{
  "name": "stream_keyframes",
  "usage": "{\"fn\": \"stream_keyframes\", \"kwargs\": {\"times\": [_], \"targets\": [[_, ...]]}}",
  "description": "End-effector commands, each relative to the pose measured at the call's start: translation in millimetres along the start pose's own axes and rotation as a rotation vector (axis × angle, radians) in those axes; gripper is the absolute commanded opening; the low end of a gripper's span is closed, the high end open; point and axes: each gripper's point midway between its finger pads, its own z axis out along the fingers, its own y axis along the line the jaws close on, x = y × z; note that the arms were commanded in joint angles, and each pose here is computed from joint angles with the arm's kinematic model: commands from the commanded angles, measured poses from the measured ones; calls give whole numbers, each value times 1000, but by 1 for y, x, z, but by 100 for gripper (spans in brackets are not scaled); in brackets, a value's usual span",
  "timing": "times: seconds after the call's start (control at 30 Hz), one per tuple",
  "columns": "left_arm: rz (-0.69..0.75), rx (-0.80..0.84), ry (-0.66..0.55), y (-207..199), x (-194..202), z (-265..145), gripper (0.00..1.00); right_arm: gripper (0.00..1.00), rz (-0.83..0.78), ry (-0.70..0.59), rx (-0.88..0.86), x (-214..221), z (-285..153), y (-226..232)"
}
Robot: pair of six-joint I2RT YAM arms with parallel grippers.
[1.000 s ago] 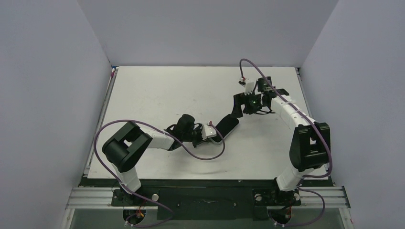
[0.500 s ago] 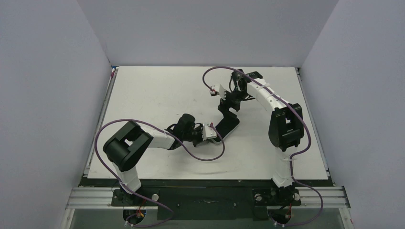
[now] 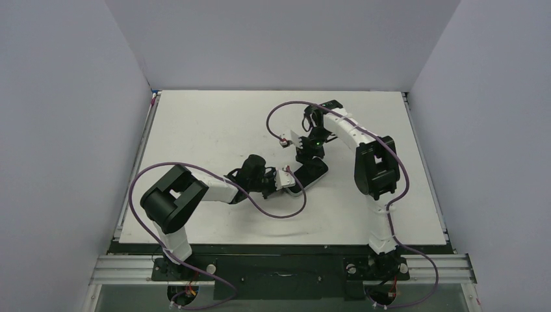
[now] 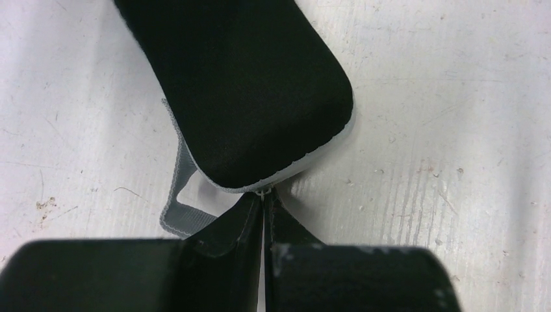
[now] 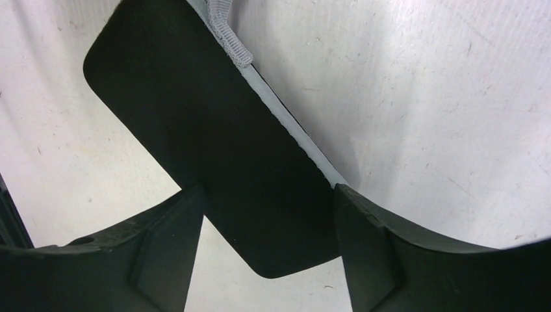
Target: Open the umbrella
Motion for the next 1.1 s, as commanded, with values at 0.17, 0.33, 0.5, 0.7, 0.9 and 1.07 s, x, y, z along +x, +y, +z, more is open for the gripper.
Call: {"fn": "stream_keyframes", "kwargs": {"times": [0.17, 0.33, 0.5, 0.7, 0.9, 1.07], "targets": [[-27, -1, -4, -16, -14, 3, 0, 39, 67, 71, 40, 14, 8, 0], [-54, 40, 12, -48, -14, 8, 0, 5, 119, 87, 65, 20, 11, -3], [-94, 55, 35, -66, -9, 12, 0, 0, 140, 75, 67, 24, 13, -1], [-80, 43, 37, -69, -3, 4, 0, 0, 171, 77, 62, 36, 12, 1], [-139, -2, 30, -50, -4, 4, 0, 15, 147, -10, -68, 29, -2, 31], [-116, -45, 17, -21, -8, 10, 0, 81, 53, -56, -108, 11, -10, 55]]}}
